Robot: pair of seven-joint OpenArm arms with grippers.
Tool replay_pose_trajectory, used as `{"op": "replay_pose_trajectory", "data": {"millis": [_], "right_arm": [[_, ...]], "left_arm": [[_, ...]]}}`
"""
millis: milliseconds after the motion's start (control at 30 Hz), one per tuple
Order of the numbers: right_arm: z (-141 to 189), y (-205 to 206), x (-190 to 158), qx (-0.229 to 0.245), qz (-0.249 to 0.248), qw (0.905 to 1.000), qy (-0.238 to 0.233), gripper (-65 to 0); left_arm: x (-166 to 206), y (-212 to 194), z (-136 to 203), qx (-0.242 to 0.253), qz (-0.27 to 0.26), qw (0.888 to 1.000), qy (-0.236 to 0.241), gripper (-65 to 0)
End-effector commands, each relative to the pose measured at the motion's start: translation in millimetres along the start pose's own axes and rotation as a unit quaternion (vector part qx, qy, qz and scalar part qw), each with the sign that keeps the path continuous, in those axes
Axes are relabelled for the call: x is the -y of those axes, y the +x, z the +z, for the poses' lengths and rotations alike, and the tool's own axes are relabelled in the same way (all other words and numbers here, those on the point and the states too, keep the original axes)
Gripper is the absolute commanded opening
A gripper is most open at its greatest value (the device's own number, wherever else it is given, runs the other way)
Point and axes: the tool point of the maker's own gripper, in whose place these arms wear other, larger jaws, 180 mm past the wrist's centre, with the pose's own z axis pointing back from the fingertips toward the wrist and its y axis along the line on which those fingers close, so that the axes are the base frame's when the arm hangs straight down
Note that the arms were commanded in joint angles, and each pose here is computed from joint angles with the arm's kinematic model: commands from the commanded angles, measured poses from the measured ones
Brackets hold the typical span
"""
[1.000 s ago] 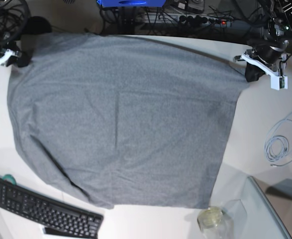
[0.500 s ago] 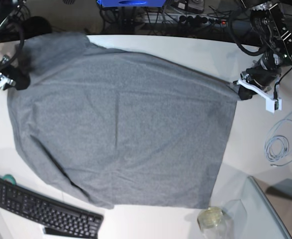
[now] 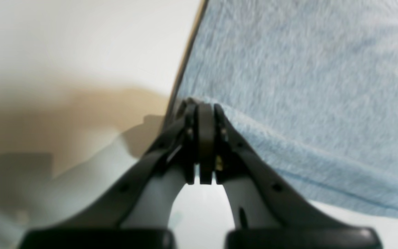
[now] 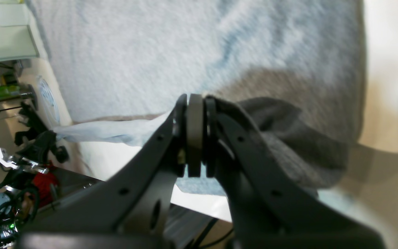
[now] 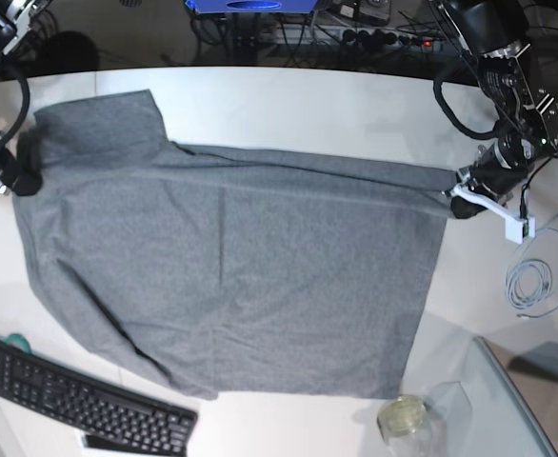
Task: Layout the t-shirt on the table in an organized manner, then fold the t-shirt properly
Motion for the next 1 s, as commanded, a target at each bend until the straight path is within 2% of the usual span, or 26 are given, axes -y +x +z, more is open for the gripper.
{"op": "replay_pose_trajectory", "data": {"millis": [0, 167, 300, 533, 733, 967], "right_arm": [[6, 24, -8, 0.029, 0.016, 0.9994, 0.007, -64.8], [-11, 32, -21, 0.021, 0.038, 0.9989, 0.014, -64.8], [-22, 37, -21, 0.028, 0.015, 0.9993, 0.016, -64.8], [-31, 53, -28, 0.044, 0.026, 0.9985, 0.019, -64.8], [-28, 65, -25, 0.071, 0.025, 0.9970, 0.015, -64.8], [-41, 59, -11, 0.042, 0.025, 0.9986, -0.021, -64.8]], "left_arm": [[0, 19, 2, 0.026, 0.000, 1.000, -0.001, -65.0], [15, 25, -7, 0.022, -0.001, 1.000, 0.000, -65.0], [30, 31, -15, 0.023, -0.011, 1.000, -0.015, -65.0], [25, 30, -25, 0.015, 0.010, 1.000, -0.015, -65.0], [11, 34, -30, 0.029, 0.002, 0.999, 0.017, -65.0], [19, 29, -44, 0.014, -0.003, 1.000, 0.009, -65.0]]}}
